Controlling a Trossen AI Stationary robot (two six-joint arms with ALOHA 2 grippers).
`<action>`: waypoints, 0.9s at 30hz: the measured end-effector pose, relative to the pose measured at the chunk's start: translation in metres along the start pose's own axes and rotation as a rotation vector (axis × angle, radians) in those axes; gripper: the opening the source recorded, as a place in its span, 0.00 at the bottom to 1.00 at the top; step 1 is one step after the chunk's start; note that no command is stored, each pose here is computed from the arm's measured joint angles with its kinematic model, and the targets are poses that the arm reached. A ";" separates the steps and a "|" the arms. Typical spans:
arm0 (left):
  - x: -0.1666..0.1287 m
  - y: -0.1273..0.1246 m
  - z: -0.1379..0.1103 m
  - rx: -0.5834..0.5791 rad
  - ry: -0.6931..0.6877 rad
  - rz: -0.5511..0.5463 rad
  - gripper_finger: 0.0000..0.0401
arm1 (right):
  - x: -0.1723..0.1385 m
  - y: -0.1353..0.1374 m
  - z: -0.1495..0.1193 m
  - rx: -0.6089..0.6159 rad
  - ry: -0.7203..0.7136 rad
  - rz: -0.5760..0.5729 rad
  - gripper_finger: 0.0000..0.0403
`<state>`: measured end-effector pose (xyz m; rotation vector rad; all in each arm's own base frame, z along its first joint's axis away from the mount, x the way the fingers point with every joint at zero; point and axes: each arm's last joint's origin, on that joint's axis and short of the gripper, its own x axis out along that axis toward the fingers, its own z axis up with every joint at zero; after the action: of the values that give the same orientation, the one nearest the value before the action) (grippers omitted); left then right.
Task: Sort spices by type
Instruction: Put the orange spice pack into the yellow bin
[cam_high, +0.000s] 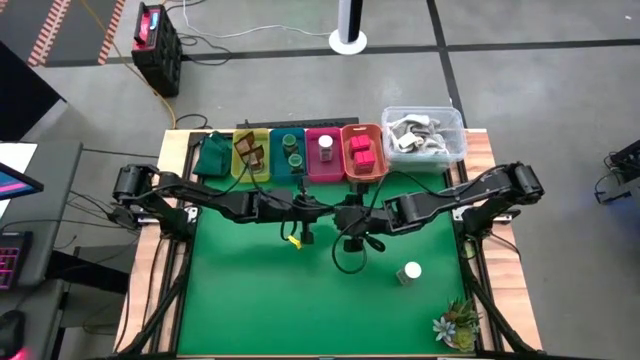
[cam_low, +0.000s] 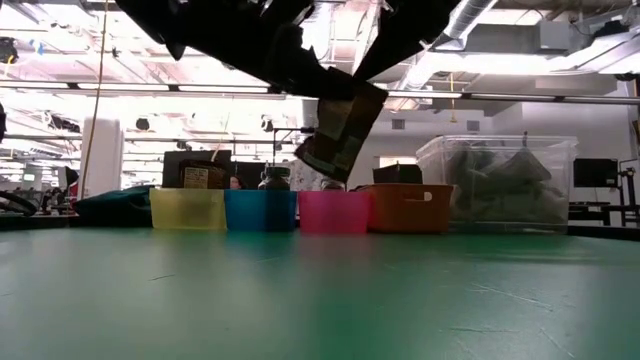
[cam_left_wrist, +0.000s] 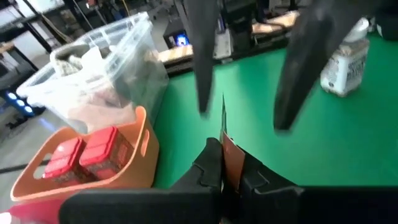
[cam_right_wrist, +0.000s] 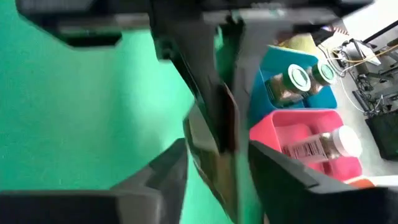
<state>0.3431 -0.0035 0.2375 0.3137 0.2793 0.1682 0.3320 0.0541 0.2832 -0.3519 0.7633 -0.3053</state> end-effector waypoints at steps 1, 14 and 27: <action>-0.002 0.001 0.001 -0.001 0.008 -0.002 0.00 | -0.001 -0.001 0.000 0.005 0.001 -0.001 0.54; -0.030 0.013 0.014 0.020 0.060 0.029 0.00 | -0.023 -0.016 -0.003 0.057 0.015 -0.005 0.62; -0.085 0.047 0.001 0.004 0.042 0.154 0.00 | -0.047 -0.033 -0.013 0.104 0.057 -0.090 0.62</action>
<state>0.2574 0.0229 0.2747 0.3363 0.2975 0.3261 0.2854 0.0404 0.3173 -0.2804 0.7858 -0.4402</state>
